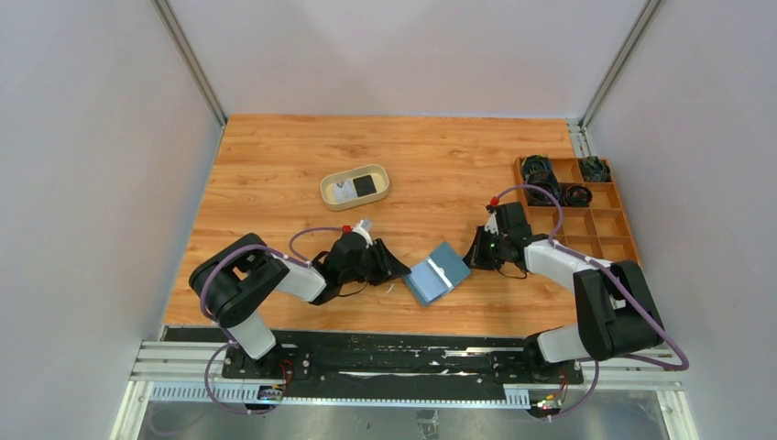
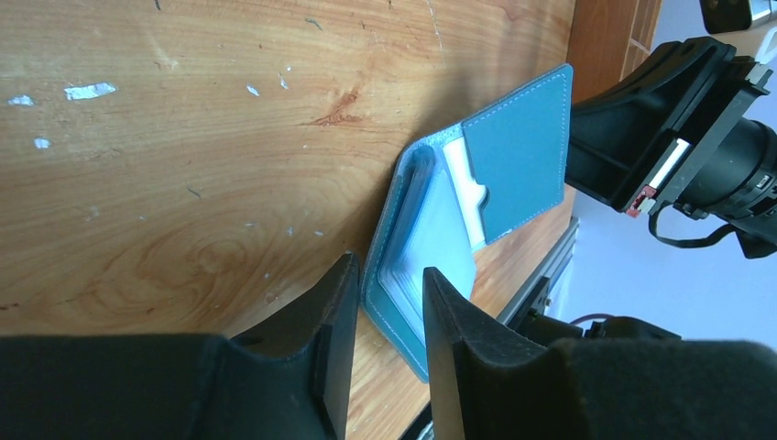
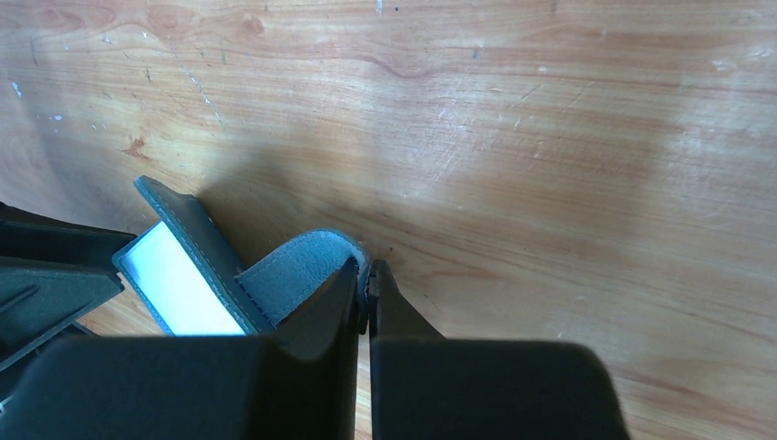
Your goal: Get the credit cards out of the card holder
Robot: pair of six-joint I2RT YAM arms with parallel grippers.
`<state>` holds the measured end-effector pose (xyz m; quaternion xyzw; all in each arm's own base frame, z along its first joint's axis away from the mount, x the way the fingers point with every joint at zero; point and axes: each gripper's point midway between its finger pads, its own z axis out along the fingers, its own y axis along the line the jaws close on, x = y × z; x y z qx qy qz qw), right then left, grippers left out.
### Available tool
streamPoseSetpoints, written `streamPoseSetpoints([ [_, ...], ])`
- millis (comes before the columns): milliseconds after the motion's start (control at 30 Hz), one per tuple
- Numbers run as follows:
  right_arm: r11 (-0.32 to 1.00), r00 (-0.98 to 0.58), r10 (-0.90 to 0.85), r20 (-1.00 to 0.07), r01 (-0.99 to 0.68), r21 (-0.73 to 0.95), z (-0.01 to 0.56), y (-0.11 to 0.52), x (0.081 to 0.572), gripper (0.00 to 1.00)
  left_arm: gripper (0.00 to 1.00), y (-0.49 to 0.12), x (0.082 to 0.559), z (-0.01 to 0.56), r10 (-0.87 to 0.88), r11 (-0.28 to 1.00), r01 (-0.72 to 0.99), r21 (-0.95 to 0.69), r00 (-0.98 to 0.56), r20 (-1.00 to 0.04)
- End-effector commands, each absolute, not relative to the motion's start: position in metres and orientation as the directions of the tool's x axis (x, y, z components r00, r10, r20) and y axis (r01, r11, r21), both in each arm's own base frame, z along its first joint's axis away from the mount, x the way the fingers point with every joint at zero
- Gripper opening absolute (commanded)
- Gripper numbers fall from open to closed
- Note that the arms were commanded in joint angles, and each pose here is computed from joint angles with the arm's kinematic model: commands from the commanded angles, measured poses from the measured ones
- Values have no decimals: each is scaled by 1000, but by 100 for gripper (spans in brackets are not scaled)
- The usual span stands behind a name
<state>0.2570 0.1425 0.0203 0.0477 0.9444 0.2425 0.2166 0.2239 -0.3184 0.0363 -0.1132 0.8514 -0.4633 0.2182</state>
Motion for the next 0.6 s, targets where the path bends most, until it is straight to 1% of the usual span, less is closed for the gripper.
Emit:
streamPoseSetpoints([
  [0,895,-924,201,-325,38,444,1,130,240,0,33,-316,225,42,-406,548,38,-836,-861,-305],
  [100,893,-926,201,-319,40,448,0,131,240,0,32,-315,226,44,-412,548,41,-836,-856,-312],
  [200,892,-926,200,-320,36,451,0,132,241,0,24,-316,226,45,-406,545,49,-837,-858,-315],
  [567,891,-927,200,-318,36,453,-1,132,239,0,5,-321,226,47,-391,539,62,-840,-864,-316],
])
